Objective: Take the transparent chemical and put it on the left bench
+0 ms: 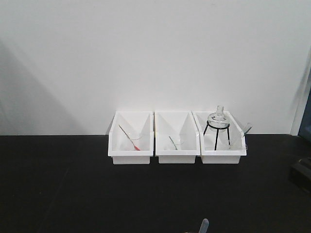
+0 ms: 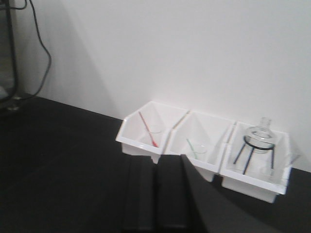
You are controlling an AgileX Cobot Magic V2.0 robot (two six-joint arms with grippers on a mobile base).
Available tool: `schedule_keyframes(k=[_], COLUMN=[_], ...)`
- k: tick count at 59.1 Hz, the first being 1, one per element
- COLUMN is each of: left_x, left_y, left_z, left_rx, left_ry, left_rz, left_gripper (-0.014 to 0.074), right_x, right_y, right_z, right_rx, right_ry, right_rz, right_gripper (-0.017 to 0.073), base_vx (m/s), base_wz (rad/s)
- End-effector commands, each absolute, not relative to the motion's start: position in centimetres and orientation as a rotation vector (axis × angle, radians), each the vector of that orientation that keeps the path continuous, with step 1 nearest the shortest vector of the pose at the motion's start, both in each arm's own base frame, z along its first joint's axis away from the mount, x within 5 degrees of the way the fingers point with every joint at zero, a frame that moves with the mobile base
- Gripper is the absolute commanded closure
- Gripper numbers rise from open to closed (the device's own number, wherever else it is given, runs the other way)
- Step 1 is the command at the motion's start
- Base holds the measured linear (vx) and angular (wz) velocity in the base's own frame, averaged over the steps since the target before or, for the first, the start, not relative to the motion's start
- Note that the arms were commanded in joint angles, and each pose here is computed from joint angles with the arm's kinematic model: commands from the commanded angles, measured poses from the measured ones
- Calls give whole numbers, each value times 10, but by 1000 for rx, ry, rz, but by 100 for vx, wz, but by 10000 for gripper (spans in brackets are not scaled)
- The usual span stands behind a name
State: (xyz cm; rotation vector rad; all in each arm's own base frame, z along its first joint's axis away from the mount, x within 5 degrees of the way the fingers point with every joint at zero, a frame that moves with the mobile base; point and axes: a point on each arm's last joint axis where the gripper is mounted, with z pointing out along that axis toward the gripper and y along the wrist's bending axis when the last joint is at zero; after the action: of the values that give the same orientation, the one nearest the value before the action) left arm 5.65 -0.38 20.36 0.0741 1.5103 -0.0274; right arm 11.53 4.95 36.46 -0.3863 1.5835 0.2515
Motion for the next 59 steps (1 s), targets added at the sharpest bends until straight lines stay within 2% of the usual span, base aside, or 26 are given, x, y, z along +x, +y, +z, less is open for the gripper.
schedule_keyframes(k=[1, 9, 15, 25, 59], left_x=[55, 55, 55, 55, 55], left_y=[-4, -4, -4, -4, -4], left_z=[206, 206, 206, 206, 206], left_rx=[64, 64, 64, 64, 64], left_ry=[1429, 1429, 1429, 1429, 1429], left_rz=[-35, -35, -35, -35, -35], left_gripper=[597, 597, 597, 597, 597], right_x=[108, 94, 84, 66, 56], right_y=[35, 17, 11, 9, 7], right_z=[363, 307, 255, 203, 198], right_rx=[-292, -164, -137, -126, -111], right_ry=[1501, 1539, 1563, 1534, 1535], right_rz=[190, 113, 74, 73, 77], right_gripper=[567, 567, 567, 567, 567], base_vx=[0, 0, 0, 0, 0], base_wz=[0, 0, 0, 0, 0])
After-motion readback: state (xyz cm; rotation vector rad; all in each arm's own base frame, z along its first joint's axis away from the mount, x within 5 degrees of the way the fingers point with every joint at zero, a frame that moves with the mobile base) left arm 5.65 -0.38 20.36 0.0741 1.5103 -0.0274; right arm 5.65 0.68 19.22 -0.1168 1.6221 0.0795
